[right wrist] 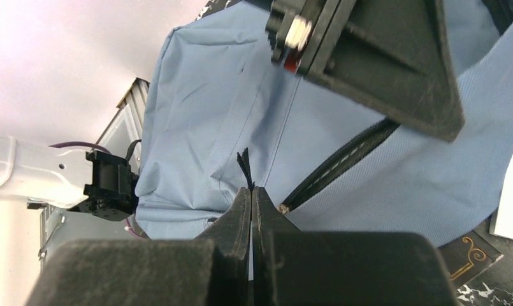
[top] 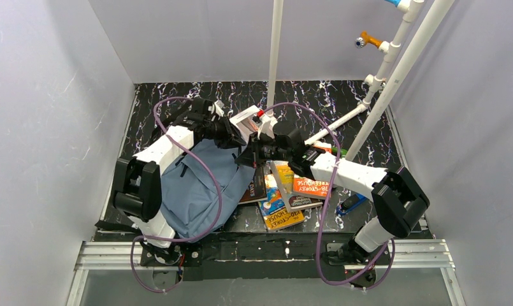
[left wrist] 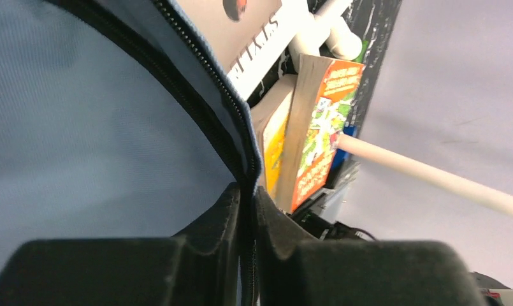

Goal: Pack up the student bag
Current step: Unzip the student bag at the center of the board.

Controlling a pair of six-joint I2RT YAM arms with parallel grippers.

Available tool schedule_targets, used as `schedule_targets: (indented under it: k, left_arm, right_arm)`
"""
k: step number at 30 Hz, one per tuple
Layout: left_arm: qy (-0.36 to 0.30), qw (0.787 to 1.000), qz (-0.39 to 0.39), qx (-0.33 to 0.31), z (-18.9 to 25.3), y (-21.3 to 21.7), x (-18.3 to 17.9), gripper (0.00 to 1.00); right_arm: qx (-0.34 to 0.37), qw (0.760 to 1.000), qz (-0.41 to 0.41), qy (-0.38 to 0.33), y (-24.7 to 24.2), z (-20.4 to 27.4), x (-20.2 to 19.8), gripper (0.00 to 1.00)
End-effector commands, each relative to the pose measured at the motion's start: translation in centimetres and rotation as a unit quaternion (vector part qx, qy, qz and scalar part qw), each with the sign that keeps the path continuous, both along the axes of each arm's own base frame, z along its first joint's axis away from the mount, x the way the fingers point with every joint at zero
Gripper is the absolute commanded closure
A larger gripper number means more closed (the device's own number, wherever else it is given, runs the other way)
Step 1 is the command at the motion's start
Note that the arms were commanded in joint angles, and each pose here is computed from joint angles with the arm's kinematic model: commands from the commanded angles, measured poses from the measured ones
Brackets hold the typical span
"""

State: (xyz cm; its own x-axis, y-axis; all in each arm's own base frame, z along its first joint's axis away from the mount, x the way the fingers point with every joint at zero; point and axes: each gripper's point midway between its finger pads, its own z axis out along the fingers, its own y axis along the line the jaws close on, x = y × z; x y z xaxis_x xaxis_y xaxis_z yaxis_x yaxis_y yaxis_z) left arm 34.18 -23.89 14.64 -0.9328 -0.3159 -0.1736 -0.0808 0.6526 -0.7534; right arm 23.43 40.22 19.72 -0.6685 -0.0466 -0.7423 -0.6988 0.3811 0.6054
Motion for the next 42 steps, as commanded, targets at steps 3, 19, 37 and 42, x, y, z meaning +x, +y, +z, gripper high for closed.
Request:
schedule_targets:
  k: [3, 19, 37, 42]
  left_arm:
    - [-0.089, 0.995, 0.007, 0.042, 3.6, 0.7, 4.6, 1.00]
    - [-0.162, 0.983, -0.048, 0.068, 7.4, 0.9, 5.1, 1.00]
    - [-0.172, 0.973, -0.140, 0.070, 5.3, 2.4, -5.9, 0.77]
    - [-0.168, 0.972, -0.148, 0.066, 5.1, 1.9, -8.2, 0.78]
  right_arm:
    - [0.027, 0.998, 0.013, -0.052, 1.2, 4.0, -1.6, 0.99]
    - [-0.008, 0.996, 0.083, -0.033, 7.2, -0.1, -11.0, 0.94]
    - [-0.066, 0.990, -0.107, -0.059, -5.0, 5.3, 1.1, 0.21]
    - [-0.108, 0.982, -0.154, -0.006, -4.3, 4.9, 4.9, 0.03]
